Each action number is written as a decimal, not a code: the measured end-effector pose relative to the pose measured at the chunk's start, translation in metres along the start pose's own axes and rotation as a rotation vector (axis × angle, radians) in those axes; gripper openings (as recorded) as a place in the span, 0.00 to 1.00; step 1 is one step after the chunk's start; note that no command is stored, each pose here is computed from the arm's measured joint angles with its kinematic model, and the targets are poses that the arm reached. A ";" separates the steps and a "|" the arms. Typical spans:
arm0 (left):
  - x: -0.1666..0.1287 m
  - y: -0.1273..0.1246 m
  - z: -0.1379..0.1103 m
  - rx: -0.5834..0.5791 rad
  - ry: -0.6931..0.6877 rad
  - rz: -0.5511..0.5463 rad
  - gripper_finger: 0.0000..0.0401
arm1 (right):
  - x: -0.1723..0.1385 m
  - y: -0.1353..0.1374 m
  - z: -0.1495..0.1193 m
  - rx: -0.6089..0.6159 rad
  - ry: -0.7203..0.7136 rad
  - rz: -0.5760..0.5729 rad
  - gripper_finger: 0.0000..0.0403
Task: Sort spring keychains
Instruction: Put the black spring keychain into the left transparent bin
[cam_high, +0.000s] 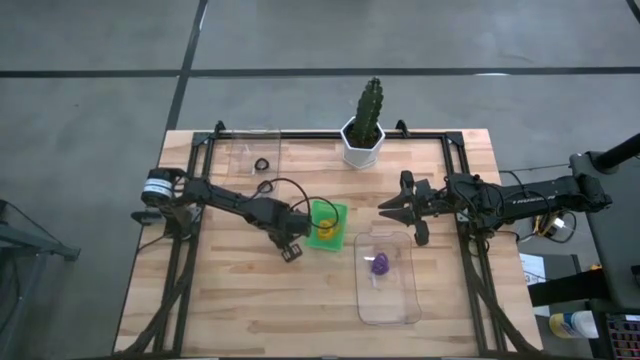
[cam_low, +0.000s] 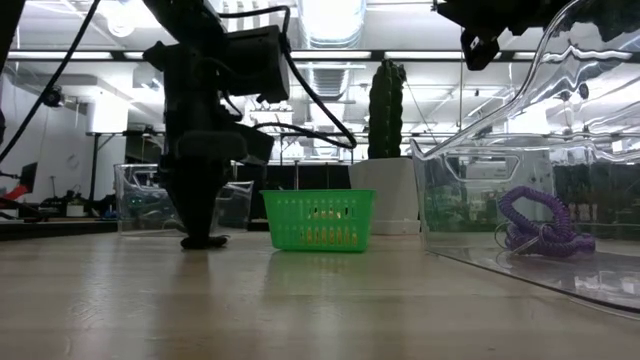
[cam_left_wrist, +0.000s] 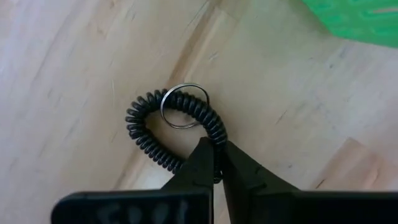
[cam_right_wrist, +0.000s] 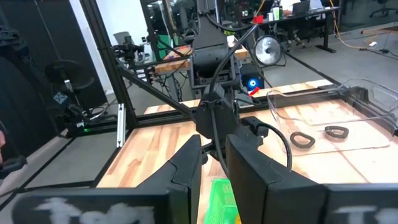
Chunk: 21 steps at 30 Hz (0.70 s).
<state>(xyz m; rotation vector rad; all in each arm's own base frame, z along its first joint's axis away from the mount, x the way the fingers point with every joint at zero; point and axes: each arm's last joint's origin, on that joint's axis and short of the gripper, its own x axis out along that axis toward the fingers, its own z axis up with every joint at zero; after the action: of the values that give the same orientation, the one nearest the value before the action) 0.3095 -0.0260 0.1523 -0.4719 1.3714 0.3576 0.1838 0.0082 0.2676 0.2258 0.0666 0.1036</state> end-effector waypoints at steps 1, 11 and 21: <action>0.000 0.000 0.000 -0.004 -0.001 -0.001 0.03 | 0.000 0.000 0.000 0.000 0.000 0.000 0.17; -0.018 -0.012 0.002 0.014 -0.038 -0.055 0.01 | 0.000 0.000 0.000 0.002 0.000 0.000 0.20; -0.021 -0.024 -0.008 0.014 -0.043 -0.054 0.00 | 0.000 0.000 0.000 0.004 0.000 0.000 0.19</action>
<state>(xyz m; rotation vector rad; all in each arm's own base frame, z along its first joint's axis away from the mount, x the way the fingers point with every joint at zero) 0.3110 -0.0501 0.1741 -0.4862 1.3167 0.3116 0.1838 0.0082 0.2677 0.2296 0.0667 0.1032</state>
